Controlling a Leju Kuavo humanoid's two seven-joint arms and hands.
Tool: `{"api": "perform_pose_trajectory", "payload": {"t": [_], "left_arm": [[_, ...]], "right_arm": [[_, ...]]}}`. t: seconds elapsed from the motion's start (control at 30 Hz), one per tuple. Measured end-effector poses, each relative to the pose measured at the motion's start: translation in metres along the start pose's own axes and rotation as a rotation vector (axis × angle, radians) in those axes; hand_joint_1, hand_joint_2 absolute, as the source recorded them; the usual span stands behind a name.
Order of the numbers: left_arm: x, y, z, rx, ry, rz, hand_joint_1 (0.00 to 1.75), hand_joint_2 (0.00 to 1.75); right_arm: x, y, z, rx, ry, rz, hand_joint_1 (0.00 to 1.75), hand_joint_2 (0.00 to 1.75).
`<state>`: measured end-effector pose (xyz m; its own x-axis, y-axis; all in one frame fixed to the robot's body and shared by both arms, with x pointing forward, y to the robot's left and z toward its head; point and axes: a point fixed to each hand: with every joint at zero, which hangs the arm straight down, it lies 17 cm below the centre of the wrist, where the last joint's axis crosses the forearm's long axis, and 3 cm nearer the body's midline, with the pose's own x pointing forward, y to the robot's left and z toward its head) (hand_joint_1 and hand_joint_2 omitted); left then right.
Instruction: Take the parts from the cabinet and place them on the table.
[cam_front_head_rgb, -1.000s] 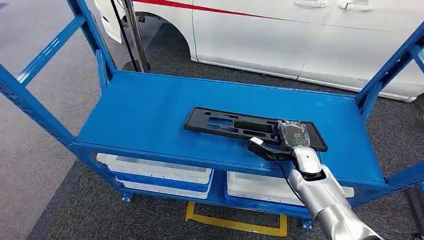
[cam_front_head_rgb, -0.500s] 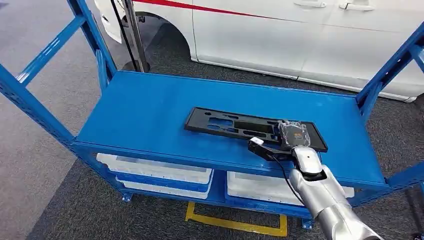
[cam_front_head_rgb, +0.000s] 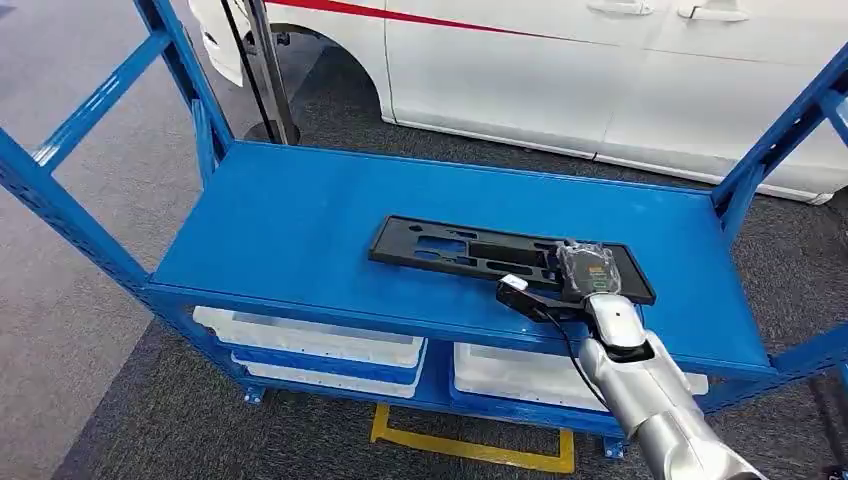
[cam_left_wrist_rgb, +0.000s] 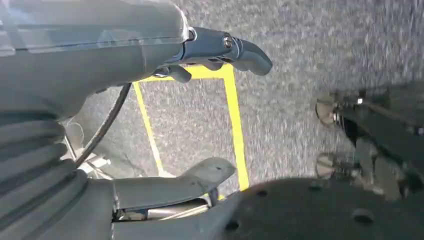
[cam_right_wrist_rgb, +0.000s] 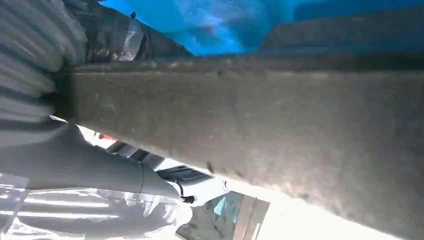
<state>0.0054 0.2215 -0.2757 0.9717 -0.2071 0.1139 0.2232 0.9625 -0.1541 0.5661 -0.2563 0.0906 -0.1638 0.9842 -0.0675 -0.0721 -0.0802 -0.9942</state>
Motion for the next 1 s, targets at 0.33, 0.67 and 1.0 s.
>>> {"api": "perform_pose_trajectory", "payload": {"t": [0.33, 0.67, 1.0], "left_arm": [[-0.007, -0.001, 0.0, 0.013, 0.022, 0.013, 0.0, 1.75], [-0.009, -0.001, 0.0, 0.015, 0.026, 0.018, 0.0, 1.75], [-0.008, -0.007, -0.001, 0.006, 0.025, 0.014, 0.0, 1.75]], "right_arm": [[0.04, -0.046, 0.022, -0.13, -0.135, -0.183, 1.75, 1.75], [0.065, -0.153, 0.048, -0.373, -0.267, -0.28, 1.75, 1.75], [0.061, -0.172, 0.063, -0.425, -0.292, -0.267, 1.75, 1.75]]}}
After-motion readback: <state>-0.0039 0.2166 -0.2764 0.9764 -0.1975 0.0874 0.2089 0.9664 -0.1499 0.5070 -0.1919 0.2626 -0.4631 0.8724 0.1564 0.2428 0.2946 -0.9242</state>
